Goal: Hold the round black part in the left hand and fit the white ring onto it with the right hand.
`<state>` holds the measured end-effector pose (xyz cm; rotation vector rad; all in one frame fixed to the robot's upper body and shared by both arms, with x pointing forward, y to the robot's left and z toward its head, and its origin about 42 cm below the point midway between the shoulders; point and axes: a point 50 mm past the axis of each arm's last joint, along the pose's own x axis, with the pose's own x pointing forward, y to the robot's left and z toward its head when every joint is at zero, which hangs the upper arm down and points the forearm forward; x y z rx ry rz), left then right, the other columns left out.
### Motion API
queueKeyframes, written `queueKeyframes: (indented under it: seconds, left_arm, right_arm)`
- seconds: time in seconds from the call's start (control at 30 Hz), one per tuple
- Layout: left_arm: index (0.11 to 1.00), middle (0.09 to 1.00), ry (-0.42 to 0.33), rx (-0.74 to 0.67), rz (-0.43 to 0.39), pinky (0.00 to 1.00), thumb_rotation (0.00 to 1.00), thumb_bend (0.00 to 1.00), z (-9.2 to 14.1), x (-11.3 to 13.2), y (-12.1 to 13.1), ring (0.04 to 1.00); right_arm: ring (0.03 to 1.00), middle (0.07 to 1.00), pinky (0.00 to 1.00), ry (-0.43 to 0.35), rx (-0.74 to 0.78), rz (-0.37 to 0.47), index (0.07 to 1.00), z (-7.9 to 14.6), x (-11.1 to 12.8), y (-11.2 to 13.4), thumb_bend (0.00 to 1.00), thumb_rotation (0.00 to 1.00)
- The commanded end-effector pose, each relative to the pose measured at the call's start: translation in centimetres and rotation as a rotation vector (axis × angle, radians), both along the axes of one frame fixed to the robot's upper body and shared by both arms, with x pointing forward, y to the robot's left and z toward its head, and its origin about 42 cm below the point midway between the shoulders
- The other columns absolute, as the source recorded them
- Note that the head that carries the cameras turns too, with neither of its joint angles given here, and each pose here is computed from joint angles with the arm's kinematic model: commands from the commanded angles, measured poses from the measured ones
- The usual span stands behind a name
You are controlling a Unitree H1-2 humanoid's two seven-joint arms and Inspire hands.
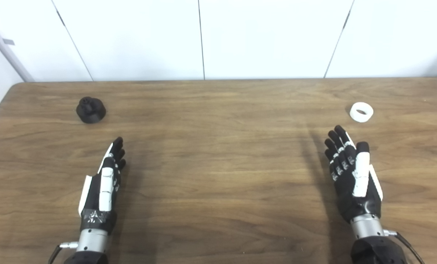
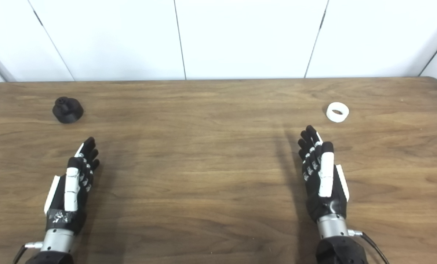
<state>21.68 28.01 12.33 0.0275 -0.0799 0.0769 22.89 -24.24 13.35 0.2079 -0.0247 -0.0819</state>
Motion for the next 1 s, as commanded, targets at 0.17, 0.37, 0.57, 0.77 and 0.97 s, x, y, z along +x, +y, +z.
queueKeyframes:
  seconds: [0.17, 0.37, 0.57, 0.77, 0.97]
  left_arm:
    - [0.982, 1.000, -0.045, -0.003, -0.003, 1.00, 1.00, 0.57, 0.9, -0.3, -0.6, 1.000]
    - [0.977, 1.000, -0.049, -0.001, 0.001, 1.00, 1.00, 0.58, 0.8, -0.3, -0.6, 1.000]
    - [0.977, 1.000, -0.046, 0.009, -0.003, 1.00, 1.00, 0.57, 0.7, -0.4, -0.8, 1.000]
    - [0.978, 1.000, -0.042, 0.006, -0.002, 1.00, 1.00, 0.56, 0.1, -0.5, -1.8, 1.000]
    - [0.975, 1.000, -0.029, 0.011, -0.002, 1.00, 1.00, 0.56, -0.4, -0.8, -2.9, 1.000]
  right_arm:
    - [0.973, 0.948, 1.00, -0.026, -0.006, -0.005, 0.933, -0.1, -1.1, -0.4, 0.54, 1.00]
    - [0.970, 0.944, 1.00, -0.022, -0.007, -0.004, 0.927, -0.1, -1.2, -0.5, 0.55, 1.00]
    - [0.979, 0.948, 1.00, -0.022, -0.006, 0.012, 0.936, -0.4, -1.3, -0.8, 0.54, 1.00]
    - [0.989, 0.960, 1.00, -0.015, -0.007, 0.026, 0.958, -1.1, -1.5, -1.6, 0.53, 1.00]
    - [0.993, 0.957, 1.00, -0.007, -0.019, 0.033, 0.955, -2.1, -1.6, -2.7, 0.56, 1.00]
